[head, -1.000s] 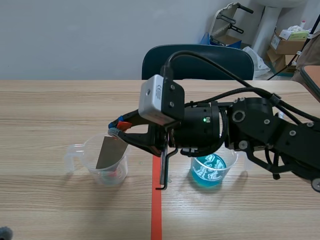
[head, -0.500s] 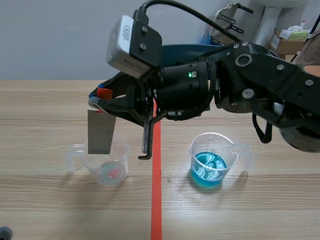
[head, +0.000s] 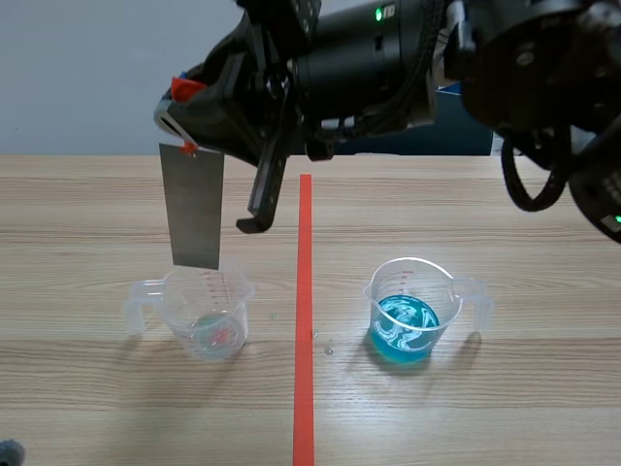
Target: Do the redox reaction experiment
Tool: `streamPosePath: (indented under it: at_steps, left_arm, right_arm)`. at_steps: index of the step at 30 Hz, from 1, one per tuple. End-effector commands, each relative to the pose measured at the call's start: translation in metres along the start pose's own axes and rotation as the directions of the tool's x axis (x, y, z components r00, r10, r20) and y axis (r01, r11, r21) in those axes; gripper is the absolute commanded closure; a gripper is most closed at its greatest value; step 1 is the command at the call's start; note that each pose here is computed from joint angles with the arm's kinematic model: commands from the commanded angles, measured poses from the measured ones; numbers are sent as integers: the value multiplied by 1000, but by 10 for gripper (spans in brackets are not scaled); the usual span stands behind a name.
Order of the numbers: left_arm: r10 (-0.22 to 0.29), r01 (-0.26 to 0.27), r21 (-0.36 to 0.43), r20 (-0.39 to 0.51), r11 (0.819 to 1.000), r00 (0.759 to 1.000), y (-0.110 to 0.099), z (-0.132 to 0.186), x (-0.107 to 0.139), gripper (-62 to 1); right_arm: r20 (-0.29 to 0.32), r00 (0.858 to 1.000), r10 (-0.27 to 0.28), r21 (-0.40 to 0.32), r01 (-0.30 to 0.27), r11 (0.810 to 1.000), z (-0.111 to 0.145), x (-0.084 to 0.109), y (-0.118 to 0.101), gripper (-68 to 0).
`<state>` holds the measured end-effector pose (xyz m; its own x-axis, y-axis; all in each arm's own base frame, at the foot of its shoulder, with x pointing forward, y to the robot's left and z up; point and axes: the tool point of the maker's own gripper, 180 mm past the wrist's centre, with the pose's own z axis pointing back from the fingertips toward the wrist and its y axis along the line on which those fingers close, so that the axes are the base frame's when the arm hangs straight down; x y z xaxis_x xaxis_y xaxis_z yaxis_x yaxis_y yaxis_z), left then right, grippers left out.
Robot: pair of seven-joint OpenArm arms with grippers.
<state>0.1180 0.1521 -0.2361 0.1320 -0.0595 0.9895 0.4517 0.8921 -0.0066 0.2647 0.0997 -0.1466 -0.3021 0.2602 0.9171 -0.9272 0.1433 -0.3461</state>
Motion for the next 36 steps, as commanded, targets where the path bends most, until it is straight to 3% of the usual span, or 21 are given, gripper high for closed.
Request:
streamPosePath:
  at_steps: [1,9,14,36]
  left_arm:
    - [5,-5,3,25,1000,1000,-1,-1,6,-623]
    - [-25,24,32,26,999,999,4,-1,6,-623]
    - [-30,29,38,25,999,999,5,-1,6,-623]
    - [-29,28,26,25,999,999,3,-1,6,-623]
  right_arm:
    - [25,1000,15,-6,-15,1000,3,18,-5,-6]
    - [-52,997,-53,-51,51,997,-3,37,-21,-6]
    - [-88,994,-71,-49,67,997,-9,37,-20,-6]
    - [-94,993,-77,-48,72,996,-9,35,-19,-6]
